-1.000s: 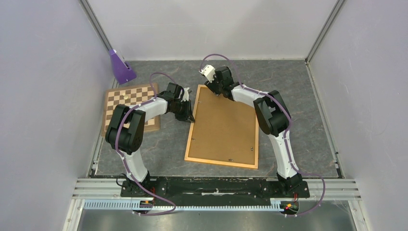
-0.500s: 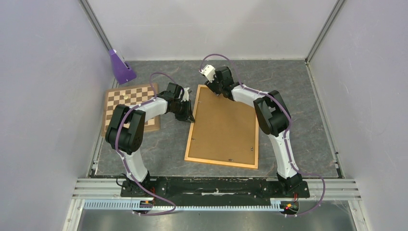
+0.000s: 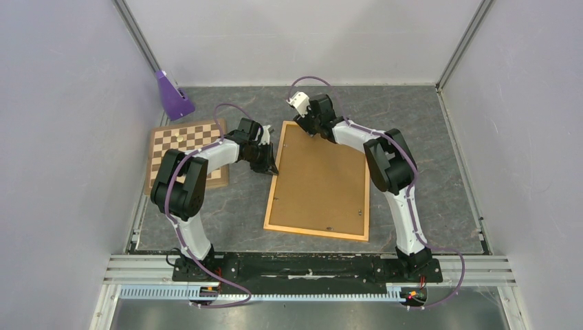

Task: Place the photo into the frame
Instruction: Install the photo frame at the center of the board.

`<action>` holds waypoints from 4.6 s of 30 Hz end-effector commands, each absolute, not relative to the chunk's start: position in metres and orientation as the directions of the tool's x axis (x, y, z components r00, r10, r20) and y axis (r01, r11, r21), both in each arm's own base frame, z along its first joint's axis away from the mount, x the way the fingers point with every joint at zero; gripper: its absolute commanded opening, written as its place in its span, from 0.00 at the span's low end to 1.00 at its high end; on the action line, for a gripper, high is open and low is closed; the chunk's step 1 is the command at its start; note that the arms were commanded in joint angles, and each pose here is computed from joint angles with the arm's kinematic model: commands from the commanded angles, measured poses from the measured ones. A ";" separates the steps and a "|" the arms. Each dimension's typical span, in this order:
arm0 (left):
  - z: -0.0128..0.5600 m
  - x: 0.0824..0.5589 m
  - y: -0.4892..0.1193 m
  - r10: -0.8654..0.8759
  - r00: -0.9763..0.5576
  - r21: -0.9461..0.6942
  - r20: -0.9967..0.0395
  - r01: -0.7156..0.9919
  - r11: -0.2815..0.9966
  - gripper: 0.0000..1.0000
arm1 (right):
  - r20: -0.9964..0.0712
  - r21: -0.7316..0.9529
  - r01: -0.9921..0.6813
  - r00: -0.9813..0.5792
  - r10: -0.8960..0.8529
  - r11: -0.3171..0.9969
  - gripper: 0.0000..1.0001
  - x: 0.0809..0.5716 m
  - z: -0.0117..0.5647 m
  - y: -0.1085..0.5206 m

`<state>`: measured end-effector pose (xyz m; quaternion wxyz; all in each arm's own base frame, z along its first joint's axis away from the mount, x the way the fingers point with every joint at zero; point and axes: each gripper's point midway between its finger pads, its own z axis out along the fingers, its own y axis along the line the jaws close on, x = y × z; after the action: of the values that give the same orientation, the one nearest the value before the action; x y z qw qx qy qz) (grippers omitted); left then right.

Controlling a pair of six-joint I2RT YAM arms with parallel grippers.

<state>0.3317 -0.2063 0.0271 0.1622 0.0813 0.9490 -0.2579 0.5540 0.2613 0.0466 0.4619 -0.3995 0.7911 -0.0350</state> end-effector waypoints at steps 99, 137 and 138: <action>0.034 0.334 -0.217 0.052 -0.932 -0.482 -0.358 0.232 0.845 0.02 | -0.517 -0.483 -0.397 -0.590 -0.620 0.781 0.61 0.459 0.043 0.040; 0.020 0.337 -0.203 -0.031 -0.938 -0.425 -0.346 0.127 0.896 0.02 | -0.518 -0.414 -0.458 -0.592 -0.617 0.787 0.59 0.443 0.037 0.036; 0.020 0.337 -0.203 -0.031 -0.938 -0.426 -0.344 0.126 0.896 0.02 | -0.513 -0.408 -0.470 -0.591 -0.623 0.783 0.59 0.442 0.036 0.037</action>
<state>0.3369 -0.2122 0.0269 0.1685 0.0484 0.9516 -0.2525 0.4604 0.0370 0.0418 0.3614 -0.2843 0.8779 -0.1335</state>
